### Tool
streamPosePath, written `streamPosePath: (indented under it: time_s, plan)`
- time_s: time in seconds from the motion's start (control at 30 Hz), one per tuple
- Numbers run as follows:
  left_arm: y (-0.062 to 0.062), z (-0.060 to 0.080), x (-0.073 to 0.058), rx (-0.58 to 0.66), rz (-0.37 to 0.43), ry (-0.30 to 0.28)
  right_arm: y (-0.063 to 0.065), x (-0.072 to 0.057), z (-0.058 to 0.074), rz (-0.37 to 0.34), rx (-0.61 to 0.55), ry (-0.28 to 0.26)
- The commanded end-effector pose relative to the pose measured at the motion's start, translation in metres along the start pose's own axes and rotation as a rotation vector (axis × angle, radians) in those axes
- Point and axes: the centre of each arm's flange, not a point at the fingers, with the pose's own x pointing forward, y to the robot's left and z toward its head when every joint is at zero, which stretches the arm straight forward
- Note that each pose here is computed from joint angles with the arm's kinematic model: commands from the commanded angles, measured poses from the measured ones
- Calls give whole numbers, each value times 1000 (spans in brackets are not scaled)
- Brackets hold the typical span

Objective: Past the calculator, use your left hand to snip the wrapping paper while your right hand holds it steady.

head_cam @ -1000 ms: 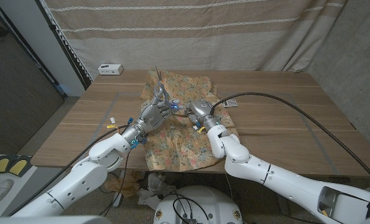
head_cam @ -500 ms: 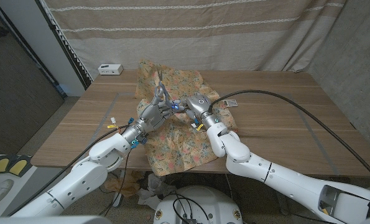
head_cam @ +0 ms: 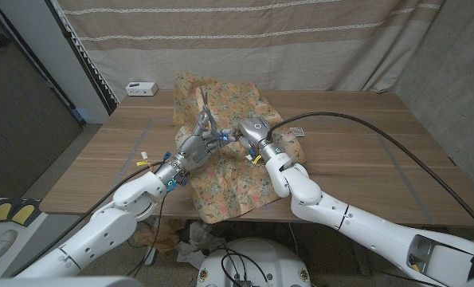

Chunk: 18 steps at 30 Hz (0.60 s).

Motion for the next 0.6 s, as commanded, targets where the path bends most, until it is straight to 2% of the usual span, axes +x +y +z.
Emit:
streamPosePath:
  time_s: [0.03, 0.17, 0.4, 0.5, 0.6]
  plan:
    - [1, 1, -3, 1, 6, -2, -3, 13, -40, -41, -110, 59]
    - [1, 1, -4, 3, 9, -2, -6, 15, -51, -60, -135, 73]
    - [2, 3, -2, 6, 11, 7, -11, 15, -62, -86, -183, 72]
    - [2, 3, -2, 10, 11, 11, -14, 15, -69, -74, -196, 95]
    - [2, 4, -2, 11, 15, 14, -17, 16, -75, -61, -205, 144]
